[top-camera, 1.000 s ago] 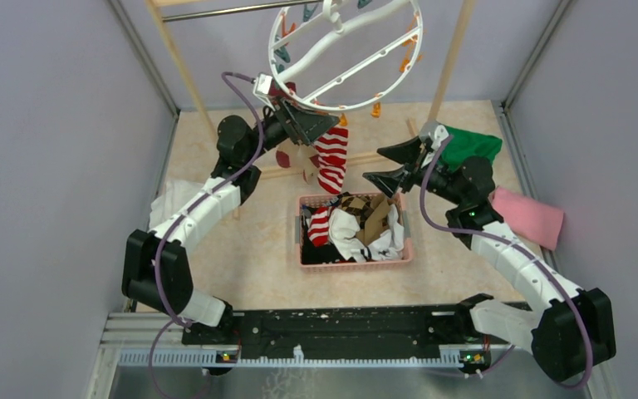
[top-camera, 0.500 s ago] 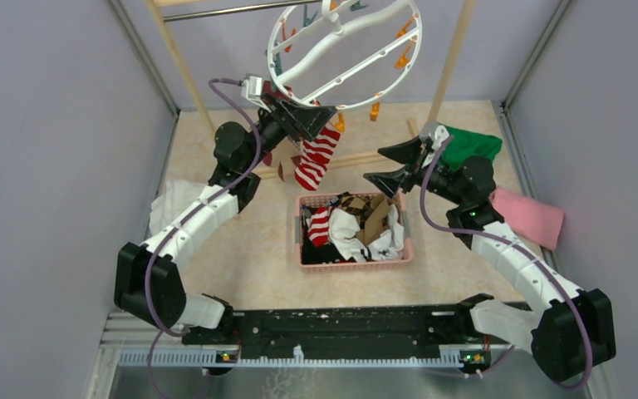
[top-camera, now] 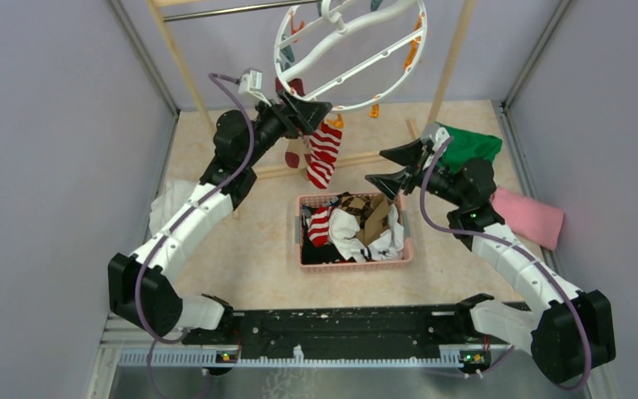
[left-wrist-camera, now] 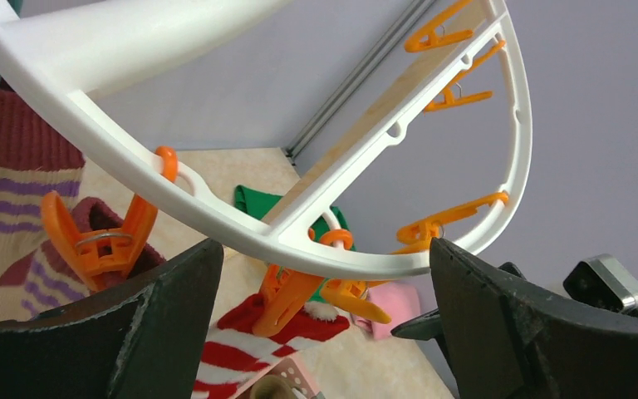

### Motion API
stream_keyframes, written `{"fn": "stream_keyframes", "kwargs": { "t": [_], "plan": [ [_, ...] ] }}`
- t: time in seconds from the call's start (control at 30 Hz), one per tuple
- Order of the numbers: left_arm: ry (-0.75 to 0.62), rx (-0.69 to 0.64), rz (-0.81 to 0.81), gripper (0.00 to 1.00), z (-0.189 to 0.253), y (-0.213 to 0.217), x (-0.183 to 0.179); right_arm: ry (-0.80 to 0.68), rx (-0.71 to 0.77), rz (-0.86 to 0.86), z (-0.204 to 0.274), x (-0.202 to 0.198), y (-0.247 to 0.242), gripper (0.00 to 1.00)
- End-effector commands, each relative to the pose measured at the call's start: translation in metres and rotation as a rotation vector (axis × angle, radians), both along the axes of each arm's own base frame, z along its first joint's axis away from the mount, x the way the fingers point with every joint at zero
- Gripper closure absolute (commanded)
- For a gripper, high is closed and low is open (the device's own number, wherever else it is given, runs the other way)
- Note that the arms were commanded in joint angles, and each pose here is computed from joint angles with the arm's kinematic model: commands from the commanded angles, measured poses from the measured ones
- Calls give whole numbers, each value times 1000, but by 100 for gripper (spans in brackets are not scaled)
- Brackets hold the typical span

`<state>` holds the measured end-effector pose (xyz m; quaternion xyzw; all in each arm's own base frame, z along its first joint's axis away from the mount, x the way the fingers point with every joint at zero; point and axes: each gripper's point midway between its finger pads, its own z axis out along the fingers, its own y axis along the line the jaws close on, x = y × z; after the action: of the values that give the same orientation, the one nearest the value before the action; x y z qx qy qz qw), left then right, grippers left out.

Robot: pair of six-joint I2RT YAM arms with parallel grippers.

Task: Clip the socks to the hanger
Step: Pick up the sock from the bin.

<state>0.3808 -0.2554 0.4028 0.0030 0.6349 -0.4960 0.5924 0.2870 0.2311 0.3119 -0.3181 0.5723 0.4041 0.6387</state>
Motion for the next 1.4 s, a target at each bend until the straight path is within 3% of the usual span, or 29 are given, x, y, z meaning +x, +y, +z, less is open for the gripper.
{"fn": "stream_keyframes", "kwargs": {
  "t": [0.0, 0.43, 0.77, 0.87, 1.07, 1.27, 1.37],
  "plan": [
    [-16, 76, 54, 1, 15, 11, -11, -66, 15, 1, 15, -5, -4, 25],
    [-118, 184, 49, 1, 23, 31, -54, -105, -52, 65, 5, -19, -3, 25],
    [-58, 182, 156, 1, -16, 69, -90, -48, -168, 178, -29, -42, -7, 22],
    [-42, 186, 120, 1, -36, 70, -106, 22, -201, 191, -44, -45, -10, 21],
    [71, 198, 79, 1, -82, 72, -125, 222, -290, 212, -84, -52, -23, 20],
    [249, 319, -11, 2, -140, 66, -137, 306, -311, 200, -101, -61, -32, 20],
    [325, 377, -68, 8, -162, 61, -143, 352, -320, 173, -108, -62, -39, 20]
  ]
}}
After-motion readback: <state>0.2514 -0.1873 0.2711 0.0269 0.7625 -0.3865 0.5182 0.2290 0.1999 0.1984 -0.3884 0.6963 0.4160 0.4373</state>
